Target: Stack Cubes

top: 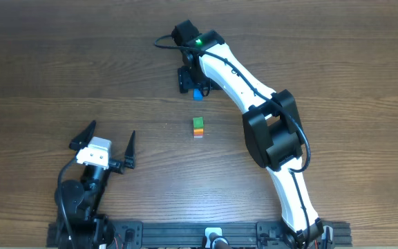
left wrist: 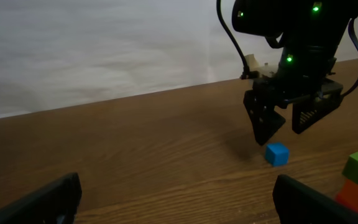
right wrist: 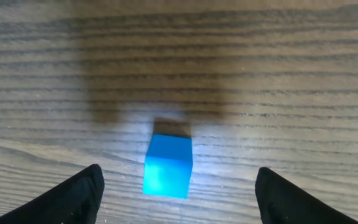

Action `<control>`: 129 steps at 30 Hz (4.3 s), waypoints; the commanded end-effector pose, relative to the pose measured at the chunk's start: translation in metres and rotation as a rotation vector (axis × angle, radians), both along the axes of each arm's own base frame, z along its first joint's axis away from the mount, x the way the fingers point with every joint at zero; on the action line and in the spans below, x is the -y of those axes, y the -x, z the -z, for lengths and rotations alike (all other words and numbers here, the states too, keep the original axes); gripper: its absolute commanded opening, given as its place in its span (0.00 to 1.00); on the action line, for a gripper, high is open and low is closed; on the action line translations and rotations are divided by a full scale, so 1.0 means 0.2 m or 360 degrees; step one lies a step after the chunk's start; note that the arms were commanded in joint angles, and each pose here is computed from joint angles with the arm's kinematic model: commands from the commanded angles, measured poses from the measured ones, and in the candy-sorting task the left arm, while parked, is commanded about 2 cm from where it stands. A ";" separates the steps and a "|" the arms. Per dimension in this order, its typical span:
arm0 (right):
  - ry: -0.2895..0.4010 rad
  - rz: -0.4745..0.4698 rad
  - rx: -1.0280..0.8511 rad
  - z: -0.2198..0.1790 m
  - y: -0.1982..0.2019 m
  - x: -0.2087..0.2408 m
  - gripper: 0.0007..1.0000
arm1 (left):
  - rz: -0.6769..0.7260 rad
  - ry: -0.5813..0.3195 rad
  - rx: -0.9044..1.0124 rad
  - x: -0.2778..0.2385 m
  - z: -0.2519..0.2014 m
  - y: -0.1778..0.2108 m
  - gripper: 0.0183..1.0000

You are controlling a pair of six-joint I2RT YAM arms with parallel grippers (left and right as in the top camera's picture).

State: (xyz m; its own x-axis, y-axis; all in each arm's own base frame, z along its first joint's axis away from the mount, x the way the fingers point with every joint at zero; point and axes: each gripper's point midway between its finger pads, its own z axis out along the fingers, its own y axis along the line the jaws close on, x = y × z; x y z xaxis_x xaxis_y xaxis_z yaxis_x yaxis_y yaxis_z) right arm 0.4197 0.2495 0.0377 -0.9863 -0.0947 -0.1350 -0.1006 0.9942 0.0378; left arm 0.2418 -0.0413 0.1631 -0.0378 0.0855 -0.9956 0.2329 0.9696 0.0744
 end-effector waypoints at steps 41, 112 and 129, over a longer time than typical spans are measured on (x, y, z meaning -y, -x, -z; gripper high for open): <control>0.0068 -0.0020 -0.0128 0.23 0.07 -0.02 0.18 | -0.0009 -0.0018 0.0007 -0.01 0.01 0.00 1.00; 0.0013 -0.0135 -0.0055 -0.49 0.64 -0.05 0.01 | -0.0009 -0.0018 0.0007 -0.01 0.01 0.00 1.00; 0.0024 -0.0111 -0.0092 -0.42 0.66 -0.04 0.01 | -0.0009 -0.0018 0.0007 -0.01 0.01 0.00 1.00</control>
State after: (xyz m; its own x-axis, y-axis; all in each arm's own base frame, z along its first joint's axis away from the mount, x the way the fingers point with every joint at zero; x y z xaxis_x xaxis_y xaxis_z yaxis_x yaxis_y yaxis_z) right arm 0.2921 0.2558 0.1149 -0.9832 -0.1721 -0.0609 -0.1732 0.9848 0.0133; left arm 0.2418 -0.0413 0.1631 -0.0378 0.0855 -0.9956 0.2329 0.9696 0.0744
